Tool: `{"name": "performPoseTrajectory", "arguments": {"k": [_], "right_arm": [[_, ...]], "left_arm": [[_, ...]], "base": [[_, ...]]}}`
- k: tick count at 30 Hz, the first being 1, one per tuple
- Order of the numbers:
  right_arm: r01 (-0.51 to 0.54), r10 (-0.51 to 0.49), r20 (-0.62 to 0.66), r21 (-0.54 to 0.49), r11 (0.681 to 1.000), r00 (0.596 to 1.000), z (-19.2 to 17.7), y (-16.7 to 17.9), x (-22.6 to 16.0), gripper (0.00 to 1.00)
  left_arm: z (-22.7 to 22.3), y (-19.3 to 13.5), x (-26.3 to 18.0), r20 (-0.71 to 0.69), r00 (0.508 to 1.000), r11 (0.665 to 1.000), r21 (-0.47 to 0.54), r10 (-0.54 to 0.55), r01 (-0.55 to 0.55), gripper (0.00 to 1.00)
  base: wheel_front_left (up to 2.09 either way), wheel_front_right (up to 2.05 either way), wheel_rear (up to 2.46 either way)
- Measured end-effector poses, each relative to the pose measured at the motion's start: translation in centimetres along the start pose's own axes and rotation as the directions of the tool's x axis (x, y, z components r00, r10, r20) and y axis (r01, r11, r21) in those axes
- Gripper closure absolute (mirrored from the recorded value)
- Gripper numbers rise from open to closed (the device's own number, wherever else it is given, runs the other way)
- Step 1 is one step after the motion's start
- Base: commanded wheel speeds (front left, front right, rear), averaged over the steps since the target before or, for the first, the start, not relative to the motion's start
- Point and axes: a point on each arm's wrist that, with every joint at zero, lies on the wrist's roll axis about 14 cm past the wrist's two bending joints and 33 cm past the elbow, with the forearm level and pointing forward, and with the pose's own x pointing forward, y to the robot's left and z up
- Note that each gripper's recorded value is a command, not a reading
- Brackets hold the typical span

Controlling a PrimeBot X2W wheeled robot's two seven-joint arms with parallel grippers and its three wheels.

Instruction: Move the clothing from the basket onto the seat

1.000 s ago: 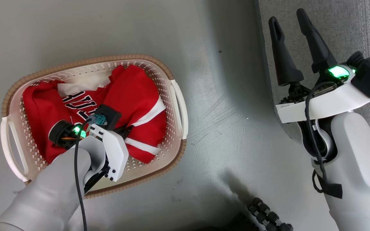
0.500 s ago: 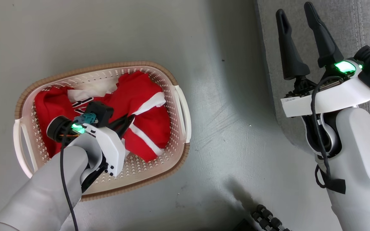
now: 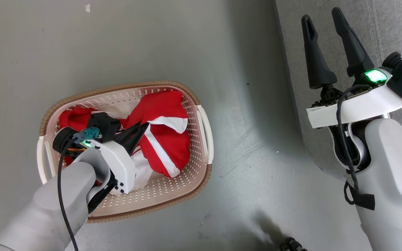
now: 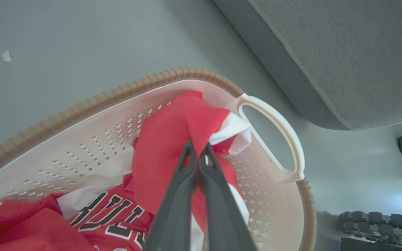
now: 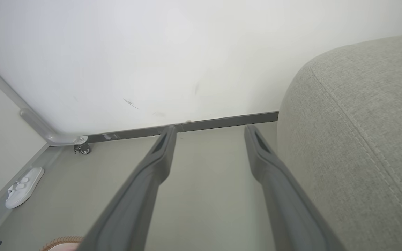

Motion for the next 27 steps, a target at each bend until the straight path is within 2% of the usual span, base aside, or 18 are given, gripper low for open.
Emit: {"name": "performPoseTrajectory", "arguments": {"k": [12, 27], "right_arm": [[-0.003, 0.003, 0.039, -0.006, 1.0, 0.999, 2.5, 0.6, -0.8, 0.0], [-0.021, 0.02, 0.069, 0.01, 1.0, 0.997, 4.9, 1.9, -2.5, 0.0]], "left_arm": [[3.1, -0.8, -2.5, 0.086, 0.996, 0.999, 0.021, 0.03, -0.032, 1.0], [8.3, -3.5, -5.2, 0.225, 0.974, 0.998, 0.046, 0.022, -0.033, 1.0]], "base": [[0.0, 0.0, 0.0], [0.0, 0.0, 0.0]]}}
